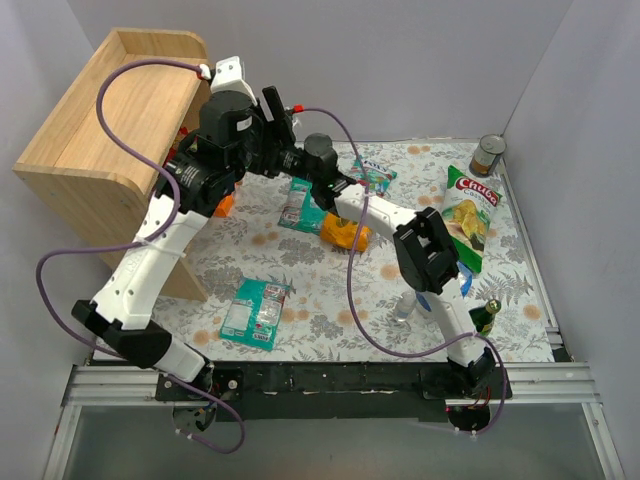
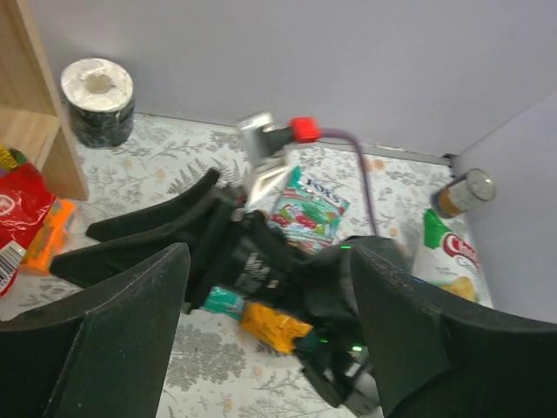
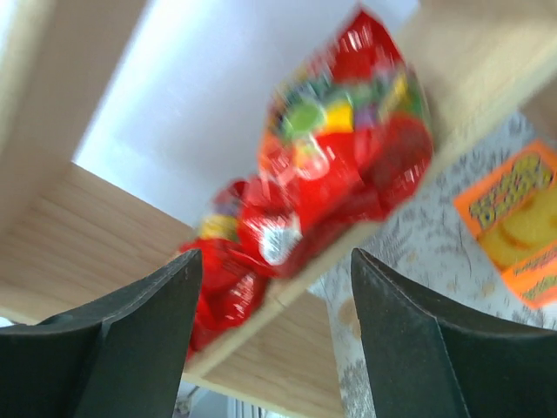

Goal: Place and organize the candy bags onto the shelf

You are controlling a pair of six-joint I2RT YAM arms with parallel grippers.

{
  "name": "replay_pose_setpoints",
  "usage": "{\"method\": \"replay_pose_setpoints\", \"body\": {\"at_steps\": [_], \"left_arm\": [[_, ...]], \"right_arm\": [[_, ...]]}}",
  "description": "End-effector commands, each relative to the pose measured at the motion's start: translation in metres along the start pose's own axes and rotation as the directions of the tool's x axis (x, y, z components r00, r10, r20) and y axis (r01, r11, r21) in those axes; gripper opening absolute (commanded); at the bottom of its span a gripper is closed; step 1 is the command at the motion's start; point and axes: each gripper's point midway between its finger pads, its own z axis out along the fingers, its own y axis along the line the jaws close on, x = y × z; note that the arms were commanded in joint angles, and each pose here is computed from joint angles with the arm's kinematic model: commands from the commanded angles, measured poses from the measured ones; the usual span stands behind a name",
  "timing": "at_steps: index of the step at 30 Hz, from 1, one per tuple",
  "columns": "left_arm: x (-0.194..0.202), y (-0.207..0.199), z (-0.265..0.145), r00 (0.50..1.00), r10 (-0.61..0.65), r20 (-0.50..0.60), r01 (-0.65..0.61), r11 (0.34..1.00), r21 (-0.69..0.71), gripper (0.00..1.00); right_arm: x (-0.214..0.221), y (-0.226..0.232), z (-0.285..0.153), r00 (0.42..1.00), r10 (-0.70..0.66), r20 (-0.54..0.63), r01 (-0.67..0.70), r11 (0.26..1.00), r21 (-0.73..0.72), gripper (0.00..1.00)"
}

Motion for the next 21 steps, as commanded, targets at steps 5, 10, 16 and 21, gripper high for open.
{"method": "replay_pose_setpoints", "body": {"at_steps": [5,10,16,21], "left_arm": [[-0.024,0.033,0.008,0.984,0.158,0.079,-0.139,0.969,-0.202,0.73],[-0.016,0.059,0.021,0.923,0.385,0.02,-0.342,0.843,-0.416,0.71],[-0.007,0.096,0.023,0.756,0.636,-0.157,-0.576,0.532,-0.621,0.72],[0.004,0.112,0.024,0.691,0.673,-0.264,-0.63,0.381,-0.677,0.72]], "right_arm": [[-0.054,0.048,-0.042,0.993,-0.079,0.09,0.085,0.994,-0.064,0.82],[-0.037,-0.005,-0.102,0.998,-0.051,0.034,0.044,0.981,0.188,0.83],[-0.033,-0.041,-0.154,0.997,-0.078,-0.026,0.081,0.91,0.407,0.83],[-0.038,-0.045,-0.17,0.995,-0.088,-0.04,0.096,0.887,0.453,0.82]]}}
